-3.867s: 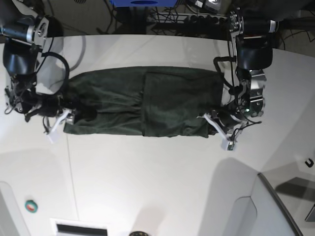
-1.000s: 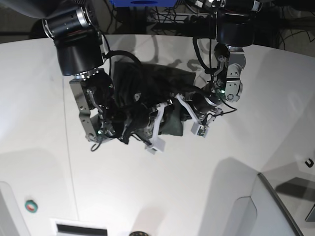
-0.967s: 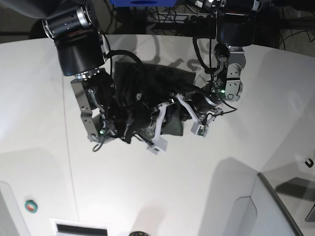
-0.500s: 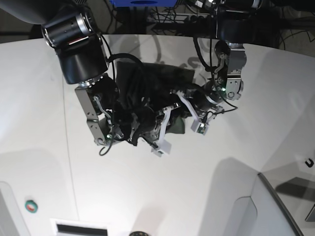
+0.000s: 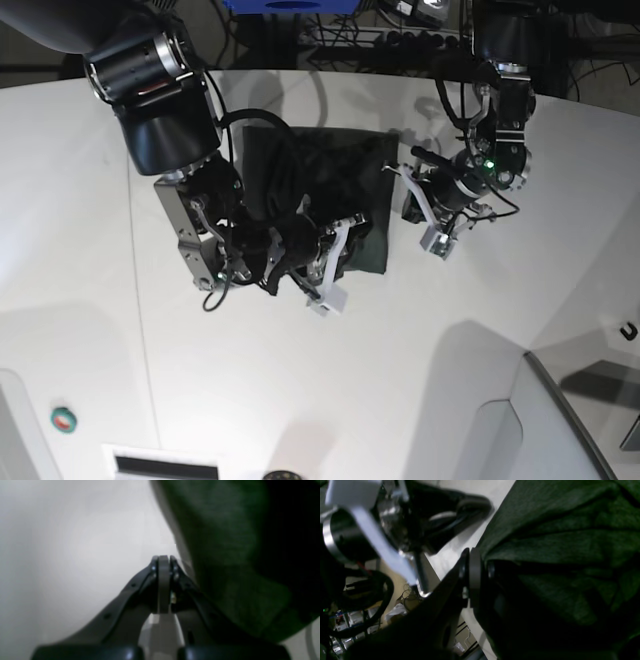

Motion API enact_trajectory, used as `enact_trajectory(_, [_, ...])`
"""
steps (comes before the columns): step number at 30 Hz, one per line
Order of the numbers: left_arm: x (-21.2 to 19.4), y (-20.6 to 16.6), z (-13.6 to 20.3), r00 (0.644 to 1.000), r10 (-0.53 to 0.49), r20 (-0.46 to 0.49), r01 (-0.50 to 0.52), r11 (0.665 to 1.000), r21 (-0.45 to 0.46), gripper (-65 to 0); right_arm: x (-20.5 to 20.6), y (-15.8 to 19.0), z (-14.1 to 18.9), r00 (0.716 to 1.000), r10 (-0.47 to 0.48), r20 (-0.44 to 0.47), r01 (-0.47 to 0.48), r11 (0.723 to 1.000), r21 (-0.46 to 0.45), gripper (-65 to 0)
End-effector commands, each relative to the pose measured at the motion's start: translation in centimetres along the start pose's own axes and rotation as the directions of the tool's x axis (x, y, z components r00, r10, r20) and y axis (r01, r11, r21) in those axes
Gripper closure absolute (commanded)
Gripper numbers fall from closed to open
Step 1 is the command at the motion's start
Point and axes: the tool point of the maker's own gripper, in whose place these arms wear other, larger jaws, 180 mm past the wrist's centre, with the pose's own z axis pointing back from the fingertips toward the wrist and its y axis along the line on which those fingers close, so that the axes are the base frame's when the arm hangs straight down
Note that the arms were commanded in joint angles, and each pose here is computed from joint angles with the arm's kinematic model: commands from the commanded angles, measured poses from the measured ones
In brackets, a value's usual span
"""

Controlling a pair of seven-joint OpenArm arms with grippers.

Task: Layout the t-shirt on the table in an organized manner, then fold the t-shirt properly
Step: 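Release the left gripper and lift it away from the shirt, then fold the shirt bundle over with the right gripper onto itself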

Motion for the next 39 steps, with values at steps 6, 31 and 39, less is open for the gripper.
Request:
enact_trajectory(6, [-0.5, 6.2, 4.7, 0.999, 0.009, 0.051, -0.017, 0.987, 0.161, 0.0, 2.2, 1.1, 0.4, 0.998, 0.023, 0.054, -0.024, 0.999, 0.022, -1.8])
enact_trajectory(31, [-9.9, 15.8, 12.0, 0.984, 0.163, -0.067, -0.124, 0.910, 0.396, 0.0, 3.5, 1.1, 9.3, 0.973, 0.091, 0.212, -0.034, 0.965, -0.258, -29.7])
enact_trajectory(39, [-9.7, 15.9, 11.3, 0.983, 0.175, -0.064, -0.137, 0.911, 0.389, 0.0, -0.4, -3.1, 9.4, 0.989, -0.004, 0.148, 0.056, 0.936, -0.347, -32.1])
